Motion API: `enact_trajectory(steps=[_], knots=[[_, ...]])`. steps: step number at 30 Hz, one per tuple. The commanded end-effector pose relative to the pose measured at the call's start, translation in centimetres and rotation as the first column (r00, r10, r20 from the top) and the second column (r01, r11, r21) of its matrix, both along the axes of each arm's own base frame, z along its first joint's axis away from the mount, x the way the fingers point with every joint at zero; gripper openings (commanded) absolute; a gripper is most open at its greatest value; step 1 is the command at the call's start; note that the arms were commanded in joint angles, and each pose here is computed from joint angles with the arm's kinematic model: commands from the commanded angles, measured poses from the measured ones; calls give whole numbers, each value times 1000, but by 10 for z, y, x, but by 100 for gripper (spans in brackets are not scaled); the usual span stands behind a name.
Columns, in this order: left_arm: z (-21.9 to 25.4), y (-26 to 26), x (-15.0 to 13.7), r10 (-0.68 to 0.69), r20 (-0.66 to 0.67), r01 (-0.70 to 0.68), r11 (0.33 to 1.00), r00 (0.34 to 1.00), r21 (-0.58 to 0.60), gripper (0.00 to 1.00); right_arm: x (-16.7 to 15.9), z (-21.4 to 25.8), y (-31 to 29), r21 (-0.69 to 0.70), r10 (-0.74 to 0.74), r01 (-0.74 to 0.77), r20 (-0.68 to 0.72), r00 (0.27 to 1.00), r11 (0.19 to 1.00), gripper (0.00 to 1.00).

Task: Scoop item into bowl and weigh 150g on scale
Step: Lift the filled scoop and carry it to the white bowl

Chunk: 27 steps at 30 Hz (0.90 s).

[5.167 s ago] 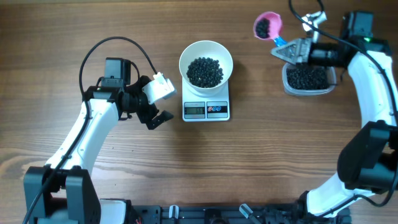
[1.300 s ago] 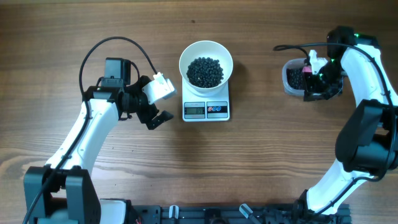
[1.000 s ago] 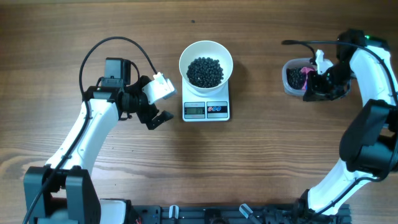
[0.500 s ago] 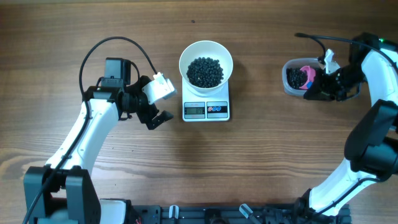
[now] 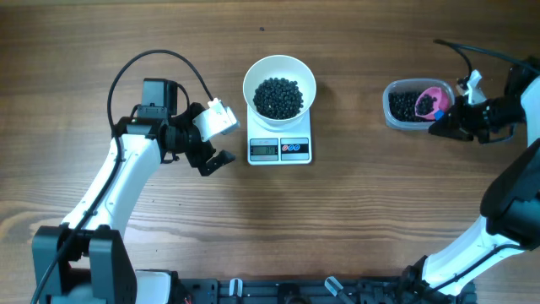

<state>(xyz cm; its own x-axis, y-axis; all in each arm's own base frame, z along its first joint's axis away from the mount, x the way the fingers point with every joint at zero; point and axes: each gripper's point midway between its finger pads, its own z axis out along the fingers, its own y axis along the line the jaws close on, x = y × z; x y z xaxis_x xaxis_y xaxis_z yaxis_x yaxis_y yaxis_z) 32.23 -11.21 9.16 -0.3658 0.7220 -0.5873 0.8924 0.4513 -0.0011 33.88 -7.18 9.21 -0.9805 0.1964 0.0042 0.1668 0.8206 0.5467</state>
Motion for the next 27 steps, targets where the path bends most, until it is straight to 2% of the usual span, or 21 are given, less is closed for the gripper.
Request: enact_trajectory(steps=[1,8,12,21,27], knots=[[-3,-2,-3,-11,-14,11,1000,1000,-18,100,5,7,8,120,13,-23,77,997,993,4],[-3,-2,-3,-11,-14,11,1000,1000,-18,100,6,36,6,181,-1,-27,148,989,983,4],[-3,-2,-3,-11,-14,11,1000,1000,-18,100,14,68,23,226,26,-87,259,965,970,4],[-3,-2,-3,-11,-14,11,1000,1000,-18,100,25,93,115,194,233,-312,345,909,930,4],[-3,-2,-3,-11,-14,11,1000,1000,-18,100,26,107,195,161,399,-492,403,824,855,4]])
